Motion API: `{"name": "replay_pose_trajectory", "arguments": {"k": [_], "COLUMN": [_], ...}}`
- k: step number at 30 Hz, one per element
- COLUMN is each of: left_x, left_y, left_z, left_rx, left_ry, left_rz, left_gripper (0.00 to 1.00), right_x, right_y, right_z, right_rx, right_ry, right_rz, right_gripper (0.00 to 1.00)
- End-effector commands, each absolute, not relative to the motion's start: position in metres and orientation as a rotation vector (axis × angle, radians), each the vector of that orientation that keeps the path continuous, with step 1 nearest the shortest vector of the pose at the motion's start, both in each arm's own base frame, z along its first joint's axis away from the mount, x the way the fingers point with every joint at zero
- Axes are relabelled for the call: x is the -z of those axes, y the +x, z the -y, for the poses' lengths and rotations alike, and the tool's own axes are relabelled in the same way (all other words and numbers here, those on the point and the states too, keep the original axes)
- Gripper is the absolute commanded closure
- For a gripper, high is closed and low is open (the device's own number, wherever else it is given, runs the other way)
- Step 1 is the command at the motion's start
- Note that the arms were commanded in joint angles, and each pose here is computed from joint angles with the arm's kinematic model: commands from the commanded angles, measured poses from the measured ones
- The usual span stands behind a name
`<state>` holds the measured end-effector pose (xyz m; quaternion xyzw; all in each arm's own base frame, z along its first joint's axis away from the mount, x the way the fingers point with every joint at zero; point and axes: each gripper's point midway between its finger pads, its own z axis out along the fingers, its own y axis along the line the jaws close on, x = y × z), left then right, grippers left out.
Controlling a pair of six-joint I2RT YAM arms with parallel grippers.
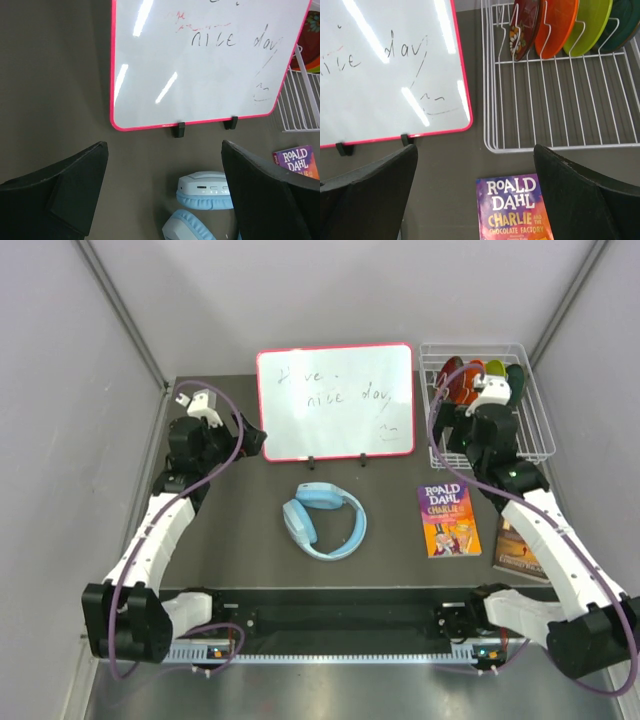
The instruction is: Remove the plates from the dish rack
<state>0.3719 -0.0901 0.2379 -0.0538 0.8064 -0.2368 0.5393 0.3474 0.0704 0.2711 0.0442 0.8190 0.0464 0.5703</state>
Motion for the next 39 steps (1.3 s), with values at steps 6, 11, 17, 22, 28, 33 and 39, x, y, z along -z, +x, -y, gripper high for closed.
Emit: {"name": "replay_pose_trajectory", "arguments": {"k": [6,11,17,22,28,33,39], "left_x": [-0.239,-0.228,-0.226,-0.228,-0.225,-0.216,-0.214], "left_y": [0.397,0.404,0.410,0.409,0.407,0.408,0.414], "left_z": [0.082,0.061,0.069,0.086,0.094,0.096,0.097], "left_rx": [0.511,0.361,0.348,0.393,0.412,0.416,0.412], "left_ry": [-0.168,-0.229,-0.223,-0.187,-0.162,-0.154,-0.146], "left_rz": [-1.893,-1.906,-1.911,-1.914,-1.923,-1.947,-1.935], "left_gripper": [0.03,0.08,0.09,0.09,0.09,0.09,0.09], "right_x": [-0.320,-0.330,-0.296,-0.271,-0.239,-0.212,-0.200], "right_y": [0.395,0.435,0.502,0.538,0.563,0.579,0.601], "right_z": [-0.053,-0.051,-0.037,-0.019,0.000,0.011,0.018], "right_rx": [0.035,0.160,0.312,0.279,0.259,0.232,0.174], "right_ry": [0.185,0.145,0.152,0.187,0.185,0.166,0.161], "right_rz": [-1.802,-1.831,-1.911,-1.947,-1.998,-2.055,-2.067], "right_gripper": [0.00,0.00,0.08,0.19,0.22,0.24,0.31]}}
